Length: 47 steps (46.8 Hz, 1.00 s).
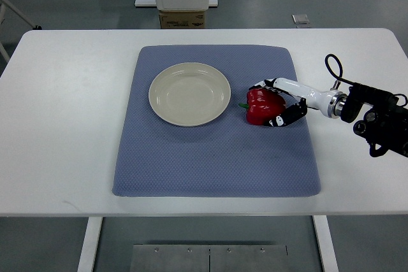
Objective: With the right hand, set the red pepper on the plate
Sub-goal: 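Lift the pepper and carry it over the cream plate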
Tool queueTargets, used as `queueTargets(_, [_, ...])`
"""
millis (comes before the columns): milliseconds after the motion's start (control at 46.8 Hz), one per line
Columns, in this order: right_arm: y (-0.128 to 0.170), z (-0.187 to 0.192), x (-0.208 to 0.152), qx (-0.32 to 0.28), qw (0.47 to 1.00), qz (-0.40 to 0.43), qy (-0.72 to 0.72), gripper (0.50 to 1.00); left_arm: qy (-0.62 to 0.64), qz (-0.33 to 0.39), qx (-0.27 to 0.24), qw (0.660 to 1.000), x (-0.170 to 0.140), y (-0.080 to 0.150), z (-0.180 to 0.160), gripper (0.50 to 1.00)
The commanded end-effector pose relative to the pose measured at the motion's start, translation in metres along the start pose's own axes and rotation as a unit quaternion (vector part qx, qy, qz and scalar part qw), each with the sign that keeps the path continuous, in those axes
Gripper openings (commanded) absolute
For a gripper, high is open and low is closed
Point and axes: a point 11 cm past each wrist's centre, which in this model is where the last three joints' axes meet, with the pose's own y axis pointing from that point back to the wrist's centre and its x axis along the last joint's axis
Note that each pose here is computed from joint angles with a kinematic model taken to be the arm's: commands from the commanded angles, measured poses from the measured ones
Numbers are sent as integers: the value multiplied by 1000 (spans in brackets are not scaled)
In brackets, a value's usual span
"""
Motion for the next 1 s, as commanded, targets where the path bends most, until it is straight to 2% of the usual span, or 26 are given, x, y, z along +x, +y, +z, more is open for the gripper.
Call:
queueTargets(0, [0,-1,1,1,1000,1,0,795,0,0,0,1000,0,0,0,1000])
queueTargets(192, [0,-3,7,3,1000,5,4,665,0,0,0,1000,0,0,0,1000])
queueTargets(363, [-1,-9,16,7,1000,13,7,500,0,0,0,1000,0,0,0,1000])
queueTargets(748, [-8,-33,45,6,999,34,26,500,0,0,0,1000,0,0,0,1000])
queueTargets(983, [-22,-54,45,12,999,29,30,500,0,0,0,1000,0,0,0,1000])
